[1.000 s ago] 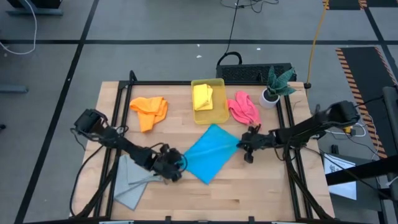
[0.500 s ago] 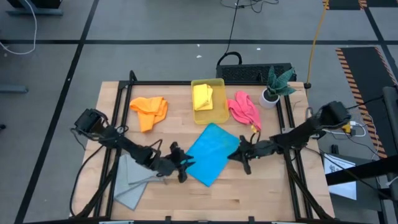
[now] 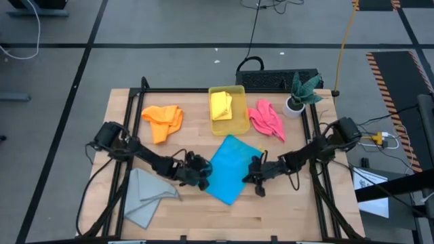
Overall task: Fold microfiber towels
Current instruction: Fold the blue microfiber towel
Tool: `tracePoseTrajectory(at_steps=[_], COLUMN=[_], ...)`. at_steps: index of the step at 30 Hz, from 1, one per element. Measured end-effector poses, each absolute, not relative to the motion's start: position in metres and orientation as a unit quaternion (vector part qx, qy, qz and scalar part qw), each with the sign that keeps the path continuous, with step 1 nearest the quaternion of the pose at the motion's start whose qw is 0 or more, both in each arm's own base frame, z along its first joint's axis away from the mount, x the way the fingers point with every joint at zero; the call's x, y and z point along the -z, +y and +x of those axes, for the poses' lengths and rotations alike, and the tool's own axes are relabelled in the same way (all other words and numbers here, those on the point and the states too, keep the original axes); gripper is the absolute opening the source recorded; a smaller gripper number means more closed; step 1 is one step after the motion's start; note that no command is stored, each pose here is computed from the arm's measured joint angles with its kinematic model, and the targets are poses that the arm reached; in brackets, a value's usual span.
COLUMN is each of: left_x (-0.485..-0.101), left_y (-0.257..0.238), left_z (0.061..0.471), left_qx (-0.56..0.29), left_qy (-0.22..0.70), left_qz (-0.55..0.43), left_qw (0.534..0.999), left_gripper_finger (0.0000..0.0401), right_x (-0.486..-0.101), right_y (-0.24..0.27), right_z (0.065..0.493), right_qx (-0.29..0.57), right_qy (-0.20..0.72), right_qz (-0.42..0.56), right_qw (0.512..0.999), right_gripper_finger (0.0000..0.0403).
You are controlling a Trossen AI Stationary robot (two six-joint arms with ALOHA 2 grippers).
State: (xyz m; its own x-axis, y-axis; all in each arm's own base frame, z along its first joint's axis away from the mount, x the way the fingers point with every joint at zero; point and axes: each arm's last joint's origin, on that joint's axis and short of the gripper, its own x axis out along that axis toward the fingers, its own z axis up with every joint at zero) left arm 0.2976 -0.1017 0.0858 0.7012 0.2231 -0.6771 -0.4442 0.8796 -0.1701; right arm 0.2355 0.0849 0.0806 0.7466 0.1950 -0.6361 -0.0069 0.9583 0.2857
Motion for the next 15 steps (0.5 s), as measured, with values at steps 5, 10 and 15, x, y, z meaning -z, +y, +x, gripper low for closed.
tracePoseTrajectory(at_steps=[5, 10, 15], left_x=[-0.089, -0.113, -0.119], left_y=[-0.14, -0.177, -0.174], left_z=[0.29, 0.289, 0.298], left_qx=[-0.131, -0.051, -0.091], left_qy=[0.302, 0.187, 0.171], left_qz=[-0.243, -0.233, -0.16], left_qw=[0.913, 0.953, 0.968], left_gripper_finger=[0.0117, 0.0117, 0.0117], right_x=[-0.092, -0.126, -0.137], right_y=[0.077, 0.081, 0.092], right_z=[0.218, 0.221, 0.221], right_qx=[-0.054, -0.065, -0.101], right_qy=[0.355, 0.236, 0.178], right_qz=[0.092, 0.106, 0.093], right_qw=[0.929, 0.964, 0.974], right_gripper_finger=[0.0, 0.0, 0.0])
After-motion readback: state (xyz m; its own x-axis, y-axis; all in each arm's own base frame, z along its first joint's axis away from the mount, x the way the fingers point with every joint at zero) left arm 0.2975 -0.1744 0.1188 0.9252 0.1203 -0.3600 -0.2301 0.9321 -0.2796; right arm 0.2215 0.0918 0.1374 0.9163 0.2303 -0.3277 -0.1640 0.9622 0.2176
